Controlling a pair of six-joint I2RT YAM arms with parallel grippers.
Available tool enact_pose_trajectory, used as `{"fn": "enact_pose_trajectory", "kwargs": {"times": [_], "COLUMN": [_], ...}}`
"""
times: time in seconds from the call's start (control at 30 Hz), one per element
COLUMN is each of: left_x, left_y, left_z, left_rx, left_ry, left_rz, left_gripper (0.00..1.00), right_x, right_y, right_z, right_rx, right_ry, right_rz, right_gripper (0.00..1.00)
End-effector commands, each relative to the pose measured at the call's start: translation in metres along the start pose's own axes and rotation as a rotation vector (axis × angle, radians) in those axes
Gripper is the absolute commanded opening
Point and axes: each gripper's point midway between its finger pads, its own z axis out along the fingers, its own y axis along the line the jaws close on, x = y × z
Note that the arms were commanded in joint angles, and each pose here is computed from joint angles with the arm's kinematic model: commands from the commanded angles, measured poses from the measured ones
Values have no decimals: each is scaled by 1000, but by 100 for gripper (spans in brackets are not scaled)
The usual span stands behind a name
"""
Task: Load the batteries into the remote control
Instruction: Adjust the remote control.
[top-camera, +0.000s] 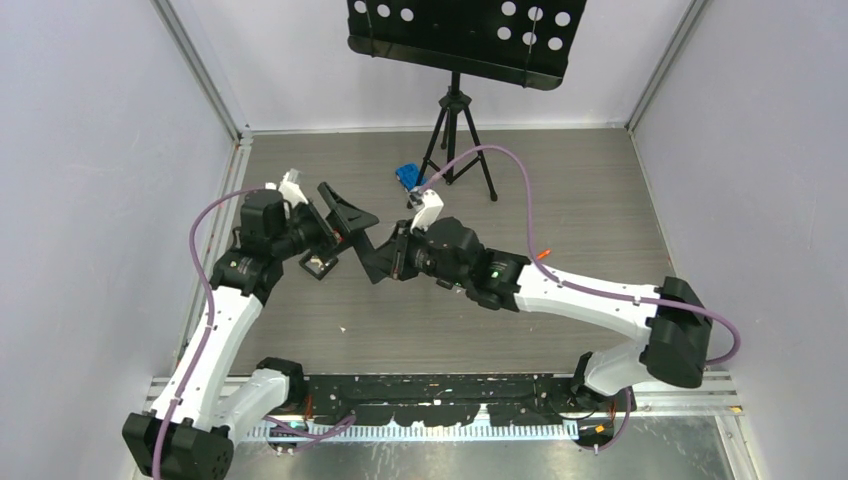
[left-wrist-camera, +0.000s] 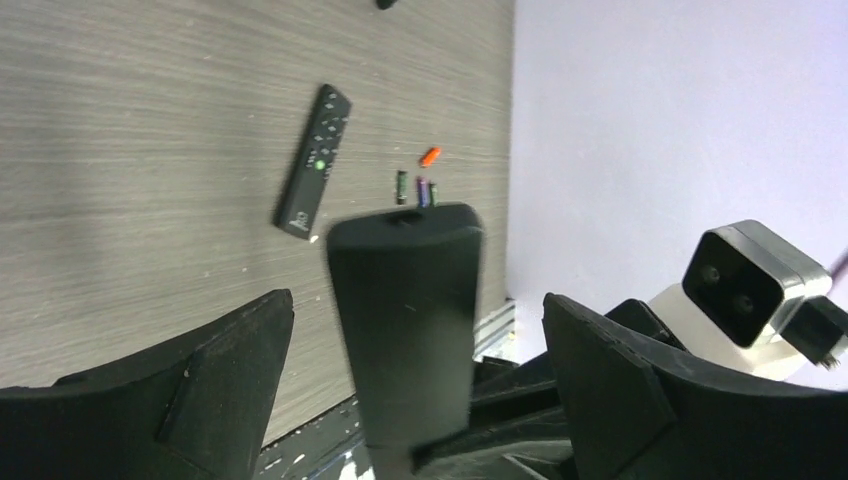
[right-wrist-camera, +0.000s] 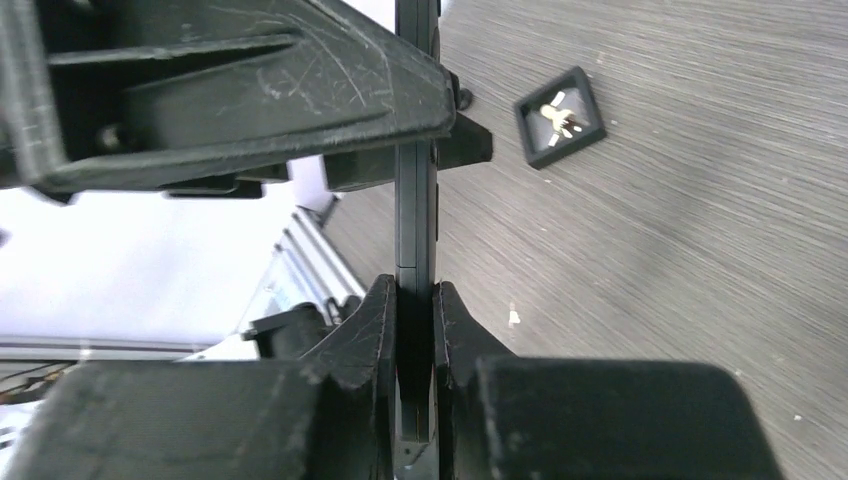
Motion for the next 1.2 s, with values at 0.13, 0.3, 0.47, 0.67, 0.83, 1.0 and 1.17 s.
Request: {"fn": "enact_pose_trajectory", "kwargs": {"times": [0.13,0.3,0.47,0.67,0.83,1.0,1.17], "left_x": [10,14,18,18,16,12,11], "left_y": [-78,-108,-124,-129,-126,-129,-135], "left_z": [-35,-57,-71,-71,-64,-59,-60], "left_rx": [425,571,643,708,702,703,738], "left_ry": [91,109,137,172,186,204,237], "left_rz": [149,184,175,100,90,85,95], "left_gripper": [91,82,78,62,48,36,2], "right_x": [-69,-77,-86,-89,-87,-90,-97], "right_y": [78,88,84,75,82,88,80], "right_z": [-56,-73,-88,-100,-105,-106,-100], "right_rx": [-338,-446,-519,-556,-610,-664,-644], "right_ry": [-141,-137,-138,-113,-51,-11,9], "right_rz": [200,315,389,407,392,376,368], "right_gripper": [2,2,2,2,2,2,2]}}
